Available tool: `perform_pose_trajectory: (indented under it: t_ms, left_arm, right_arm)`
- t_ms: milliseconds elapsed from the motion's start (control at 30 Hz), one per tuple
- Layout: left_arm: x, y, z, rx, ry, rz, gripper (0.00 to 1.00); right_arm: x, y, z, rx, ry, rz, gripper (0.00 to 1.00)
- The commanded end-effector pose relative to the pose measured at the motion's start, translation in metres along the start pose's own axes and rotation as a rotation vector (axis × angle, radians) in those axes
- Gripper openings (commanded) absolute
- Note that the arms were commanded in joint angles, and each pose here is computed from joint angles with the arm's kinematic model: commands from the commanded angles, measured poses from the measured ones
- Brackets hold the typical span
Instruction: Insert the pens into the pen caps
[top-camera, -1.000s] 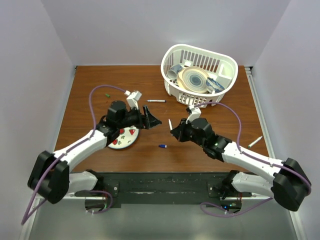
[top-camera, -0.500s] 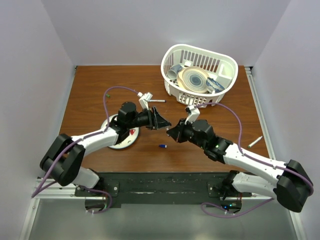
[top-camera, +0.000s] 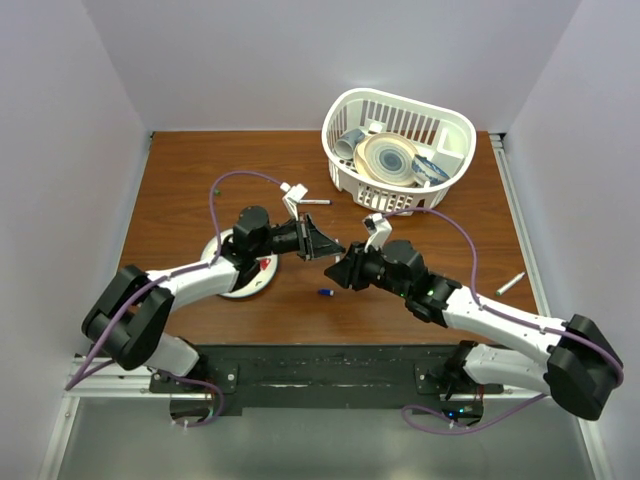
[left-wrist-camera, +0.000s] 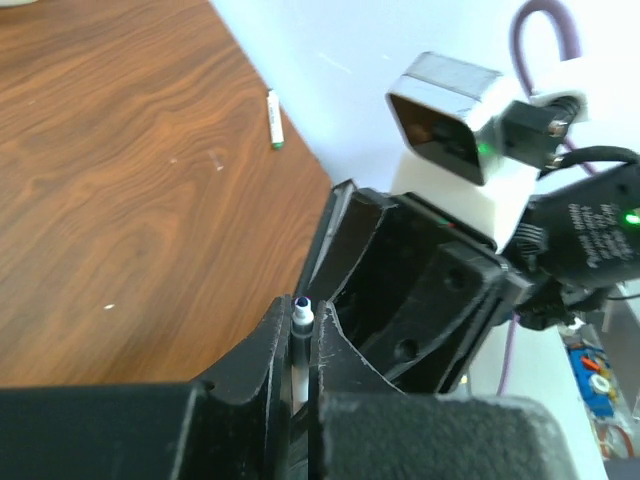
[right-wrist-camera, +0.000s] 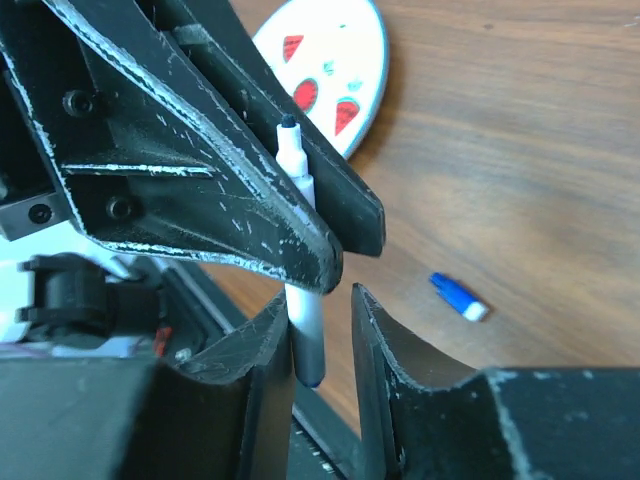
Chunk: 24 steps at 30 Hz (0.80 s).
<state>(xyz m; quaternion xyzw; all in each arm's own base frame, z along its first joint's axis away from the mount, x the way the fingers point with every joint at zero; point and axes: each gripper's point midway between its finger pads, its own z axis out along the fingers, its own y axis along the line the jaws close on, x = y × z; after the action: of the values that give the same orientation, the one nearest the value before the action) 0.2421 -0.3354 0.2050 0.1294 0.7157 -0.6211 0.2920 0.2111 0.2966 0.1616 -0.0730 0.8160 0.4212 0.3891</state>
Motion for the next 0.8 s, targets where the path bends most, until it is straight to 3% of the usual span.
perform_pose_trajectory:
  t_ms: [0, 67, 100, 167, 200, 300, 367, 500, 533, 633, 733, 767]
  left_arm:
    - [-0.007, -0.043, -0.006, 0.153, -0.017, 0.079, 0.00]
    - [-0.006, -0.044, -0.006, 0.161, -0.008, 0.095, 0.00]
    - [-0.005, -0.042, -0.006, 0.155, 0.002, 0.108, 0.00]
    - [-0.008, -0.043, -0.004, 0.141, 0.013, 0.132, 0.24]
    - [-0.004, -0.034, -0.004, 0.098, 0.038, 0.138, 0.50]
    - [-0.014, -0.023, -0.004, -0.025, 0.062, 0.197, 0.69]
    - [-0.041, -0.029, -0.006, -0.114, 0.002, 0.269, 0.75]
    - [-0.071, -0.011, -0.034, -0.386, -0.015, 0.448, 0.77]
    - [-0.077, -0.018, -0.040, -0.394, -0.027, 0.509, 0.76]
    - [-0.070, -0.007, -0.050, -0.407, 0.045, 0.726, 0.71]
    - [-0.058, 0.010, -0.047, -0.409, 0.171, 0.888, 0.58]
    - [-0.052, 0.013, -0.045, -0.376, 0.236, 1.008, 0.54]
  right_arm:
    - [-0.004, 0.017, 0.000, -0.074, -0.010, 0.030, 0.14]
    - [-0.005, 0.018, -0.003, -0.085, -0.024, 0.036, 0.00]
    - [-0.007, 0.019, -0.004, -0.089, -0.033, 0.035, 0.00]
    - [-0.008, 0.019, -0.009, -0.092, -0.043, 0.039, 0.00]
    - [-0.009, 0.020, -0.011, -0.095, -0.048, 0.039, 0.00]
    - [-0.011, 0.017, -0.021, -0.075, -0.065, 0.039, 0.00]
    - [-0.005, 0.003, -0.027, -0.018, -0.059, 0.045, 0.00]
    - [-0.011, -0.016, -0.054, 0.080, -0.120, 0.058, 0.00]
    - [-0.001, -0.029, -0.061, 0.143, -0.088, 0.069, 0.00]
    - [-0.011, -0.041, -0.082, 0.205, -0.159, 0.073, 0.00]
    - [-0.022, -0.038, -0.100, 0.191, -0.219, 0.068, 0.00]
    - [-0.024, -0.037, -0.104, 0.190, -0.230, 0.067, 0.00]
